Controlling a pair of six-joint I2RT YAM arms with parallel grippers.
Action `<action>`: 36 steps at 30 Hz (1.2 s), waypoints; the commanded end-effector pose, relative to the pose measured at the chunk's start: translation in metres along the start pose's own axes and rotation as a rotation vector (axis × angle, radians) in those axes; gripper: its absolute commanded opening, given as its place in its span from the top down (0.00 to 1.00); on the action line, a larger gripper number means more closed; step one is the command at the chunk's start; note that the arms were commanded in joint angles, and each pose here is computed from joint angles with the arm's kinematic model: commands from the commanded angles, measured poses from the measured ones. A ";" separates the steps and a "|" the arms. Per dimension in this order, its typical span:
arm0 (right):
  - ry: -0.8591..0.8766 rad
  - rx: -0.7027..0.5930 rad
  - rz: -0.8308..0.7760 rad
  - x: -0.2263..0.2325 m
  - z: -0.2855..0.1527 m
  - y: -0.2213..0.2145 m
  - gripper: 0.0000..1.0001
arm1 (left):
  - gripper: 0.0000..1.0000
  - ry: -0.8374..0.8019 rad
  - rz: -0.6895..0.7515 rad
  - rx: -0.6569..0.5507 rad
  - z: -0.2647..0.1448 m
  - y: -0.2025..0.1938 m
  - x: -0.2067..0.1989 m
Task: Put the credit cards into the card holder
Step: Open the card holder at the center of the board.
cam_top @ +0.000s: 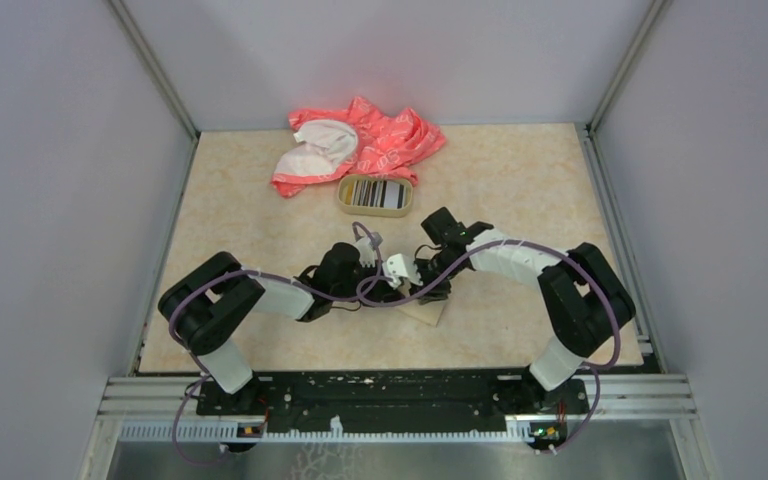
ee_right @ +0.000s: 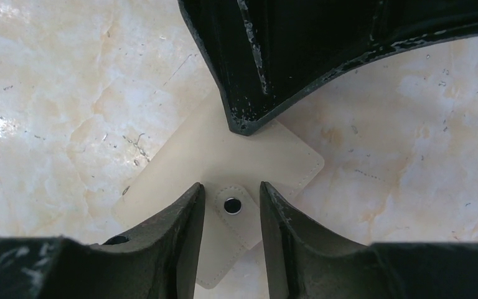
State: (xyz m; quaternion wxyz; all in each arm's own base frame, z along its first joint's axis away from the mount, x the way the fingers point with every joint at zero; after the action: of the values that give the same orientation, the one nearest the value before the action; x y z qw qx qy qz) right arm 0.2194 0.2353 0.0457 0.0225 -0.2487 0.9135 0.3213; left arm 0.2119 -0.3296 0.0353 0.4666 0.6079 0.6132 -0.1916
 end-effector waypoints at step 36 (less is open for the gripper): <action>-0.013 -0.280 0.181 -0.020 -0.052 0.017 1.00 | 0.72 0.011 -0.024 0.040 -0.003 -0.005 0.009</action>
State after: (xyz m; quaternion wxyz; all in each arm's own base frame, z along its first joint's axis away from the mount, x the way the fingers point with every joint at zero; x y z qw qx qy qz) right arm 0.2292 0.2112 0.0700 -0.0413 -0.1740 0.9022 0.3924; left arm 0.2117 -0.3294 0.0355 0.4661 0.6081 0.6115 -0.1976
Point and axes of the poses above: each gripper's point midway between its finger pads, its own z axis out along the fingers, its own x axis along the line the jaws close on, y = z × x, the point moved 1 cm from there along -z, back along the fingers, and after that the axes turned 14 degrees about -z, right-handed, at the moved point
